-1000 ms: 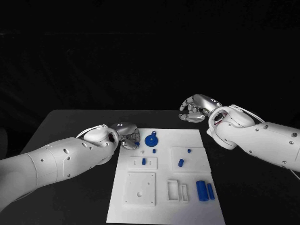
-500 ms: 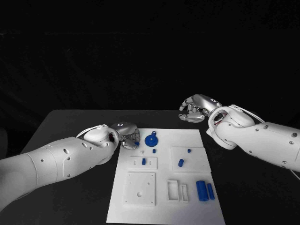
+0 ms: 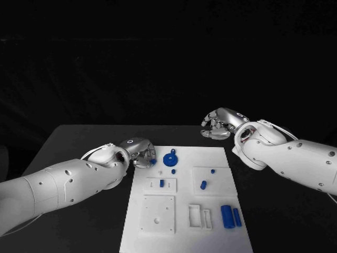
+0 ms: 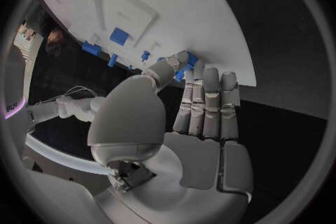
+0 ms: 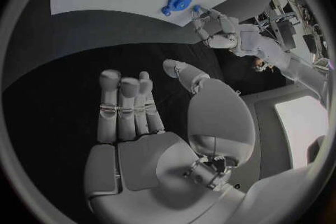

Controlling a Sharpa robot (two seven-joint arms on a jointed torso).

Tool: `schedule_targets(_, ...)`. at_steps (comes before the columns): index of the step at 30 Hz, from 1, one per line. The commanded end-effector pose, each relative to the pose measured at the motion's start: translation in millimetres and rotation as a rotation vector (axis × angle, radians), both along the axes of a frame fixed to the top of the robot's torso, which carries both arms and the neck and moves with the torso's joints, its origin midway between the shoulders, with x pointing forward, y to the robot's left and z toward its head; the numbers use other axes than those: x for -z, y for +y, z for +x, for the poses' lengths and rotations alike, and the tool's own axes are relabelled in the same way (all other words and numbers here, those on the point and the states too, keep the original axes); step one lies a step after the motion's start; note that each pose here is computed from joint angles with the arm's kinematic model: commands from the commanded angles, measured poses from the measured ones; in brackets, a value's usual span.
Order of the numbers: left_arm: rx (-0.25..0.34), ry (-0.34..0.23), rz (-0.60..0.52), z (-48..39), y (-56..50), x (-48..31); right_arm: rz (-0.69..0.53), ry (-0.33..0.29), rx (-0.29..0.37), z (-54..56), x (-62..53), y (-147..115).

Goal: Assemble the parts on the task board

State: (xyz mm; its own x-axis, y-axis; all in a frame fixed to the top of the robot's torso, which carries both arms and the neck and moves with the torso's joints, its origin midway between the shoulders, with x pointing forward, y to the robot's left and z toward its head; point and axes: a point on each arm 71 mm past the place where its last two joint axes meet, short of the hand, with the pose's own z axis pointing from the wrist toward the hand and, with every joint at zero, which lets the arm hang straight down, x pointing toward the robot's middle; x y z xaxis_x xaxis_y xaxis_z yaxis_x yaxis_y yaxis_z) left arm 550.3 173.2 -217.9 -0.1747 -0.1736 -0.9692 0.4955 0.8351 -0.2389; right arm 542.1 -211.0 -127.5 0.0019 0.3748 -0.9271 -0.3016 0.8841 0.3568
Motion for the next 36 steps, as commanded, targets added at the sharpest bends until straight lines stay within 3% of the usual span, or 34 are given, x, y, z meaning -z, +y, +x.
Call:
schedule_targets(1,0.012,-0.038,-0.164,-2.2,-1.7,-9.4,0.019,0.000,-0.016,-1.4,-0.2,1.7)
schedule_targets(12,0.009,0.006,-0.284,-8.3,-0.2,-12.6,0.086,0.037,-0.026,-4.2,1.6,4.1)
schedule_targets(20,-0.035,0.093,-0.440,-8.8,1.9,-16.6,0.159,0.101,-0.032,-5.0,5.4,5.6)
schedule_targets(28,-0.053,0.100,-0.454,-7.0,6.3,-18.2,0.158,0.111,-0.041,-6.7,6.6,8.3)
schedule_targets(36,-0.054,0.146,-0.340,-8.5,2.2,-11.6,0.154,0.120,-0.046,-7.5,7.6,9.4)
